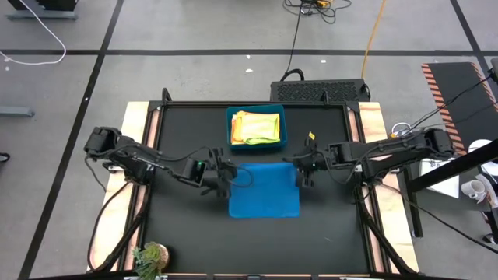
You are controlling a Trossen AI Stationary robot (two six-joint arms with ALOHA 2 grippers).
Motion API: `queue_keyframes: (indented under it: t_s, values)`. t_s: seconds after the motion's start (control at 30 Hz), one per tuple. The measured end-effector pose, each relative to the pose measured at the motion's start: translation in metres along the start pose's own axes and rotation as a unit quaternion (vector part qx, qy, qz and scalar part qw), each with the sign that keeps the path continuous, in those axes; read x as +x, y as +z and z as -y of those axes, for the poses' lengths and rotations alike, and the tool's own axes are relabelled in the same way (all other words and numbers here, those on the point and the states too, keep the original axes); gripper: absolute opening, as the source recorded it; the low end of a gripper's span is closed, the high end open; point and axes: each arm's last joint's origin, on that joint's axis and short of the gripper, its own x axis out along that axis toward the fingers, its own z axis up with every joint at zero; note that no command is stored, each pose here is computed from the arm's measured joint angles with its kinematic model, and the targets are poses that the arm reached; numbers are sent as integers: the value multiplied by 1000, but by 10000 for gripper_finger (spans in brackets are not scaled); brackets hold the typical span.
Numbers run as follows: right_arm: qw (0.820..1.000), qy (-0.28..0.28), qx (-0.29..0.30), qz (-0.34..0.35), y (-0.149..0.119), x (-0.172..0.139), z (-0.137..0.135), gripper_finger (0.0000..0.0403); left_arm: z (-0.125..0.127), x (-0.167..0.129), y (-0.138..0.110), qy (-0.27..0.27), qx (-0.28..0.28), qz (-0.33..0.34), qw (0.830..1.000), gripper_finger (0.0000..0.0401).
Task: Fold microfiber towels
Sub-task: Fold the blue microfiber cloth
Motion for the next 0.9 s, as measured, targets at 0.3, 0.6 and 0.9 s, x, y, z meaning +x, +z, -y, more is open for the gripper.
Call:
queue_keyframes:
  t_s: [0.3,0.6,0.9]
  values:
    - [997,-35,-69,-5,1,2,15,0,-12,8,-1,26,22,-4,999,3]
    - [997,-2,-78,-12,-2,0,0,0,1,2,-2,13,68,3,998,3]
    - [993,45,-104,22,-11,-3,-35,0,30,4,-22,-2,97,56,994,2]
